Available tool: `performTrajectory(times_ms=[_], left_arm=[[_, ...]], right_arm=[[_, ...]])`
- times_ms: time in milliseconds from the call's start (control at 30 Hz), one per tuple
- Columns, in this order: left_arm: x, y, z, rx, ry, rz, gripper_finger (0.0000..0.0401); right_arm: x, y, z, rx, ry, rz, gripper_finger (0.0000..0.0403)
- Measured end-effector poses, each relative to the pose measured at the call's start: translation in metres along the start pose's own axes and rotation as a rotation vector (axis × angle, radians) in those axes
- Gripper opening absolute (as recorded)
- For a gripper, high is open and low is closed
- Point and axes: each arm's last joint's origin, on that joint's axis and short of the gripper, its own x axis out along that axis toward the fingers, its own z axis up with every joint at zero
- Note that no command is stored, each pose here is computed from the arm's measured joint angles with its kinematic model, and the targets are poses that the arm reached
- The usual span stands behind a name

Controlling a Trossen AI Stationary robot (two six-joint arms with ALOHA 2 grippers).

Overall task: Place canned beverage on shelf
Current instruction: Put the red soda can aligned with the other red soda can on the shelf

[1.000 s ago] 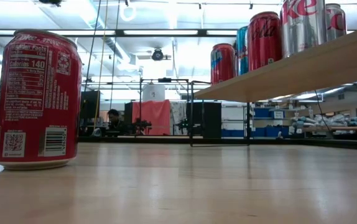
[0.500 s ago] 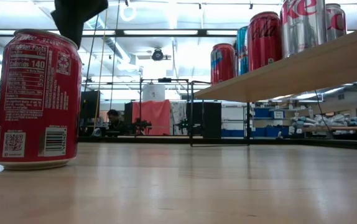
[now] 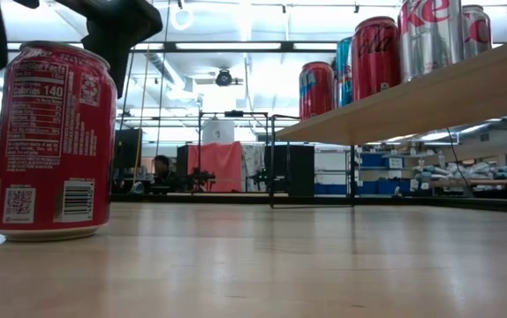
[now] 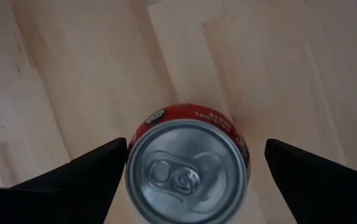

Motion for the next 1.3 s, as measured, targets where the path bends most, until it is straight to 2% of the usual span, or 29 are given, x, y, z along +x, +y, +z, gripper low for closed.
performTrajectory(times_ms=[200,333,500,767,1000,1167,1300], left_arm=[[0.004,0.002,0.001,-0.101,0.007,-0.003,0.0361],[0.004,0.004,0.002,-0.211,0.006,0.001,0.0328],[0.004,0.006,0.002,-0.441,0.003,0.017,0.0304],[0.004,0.008,0.002,-0.923,-0.043,0.083,0.0314],[0.004,0.010,0.002,-1.236,-0.097,0.118,0.0315],[0.005,0.009,0.003,-1.273,-0.112,0.111,0.0317],[0.005,0.009,0.005,-1.240,-0.128,0.097,0.0331]], right_arm=[[0.000,0.000,0.000,0.000,-0.001,0.001,0.0348],[0.000,0.002,0.000,-0.003,-0.002,0.009,0.0348],[0.000,0.003,-0.001,-0.004,-0.002,0.013,0.0348],[0.000,0.004,-0.001,-0.026,0.004,0.026,0.0348],[-0.001,0.008,-0.003,-0.068,0.014,0.057,0.0348],[-0.001,0.009,-0.003,-0.088,0.020,0.074,0.0348],[-0.001,0.010,-0.003,-0.096,0.032,0.109,0.0348]])
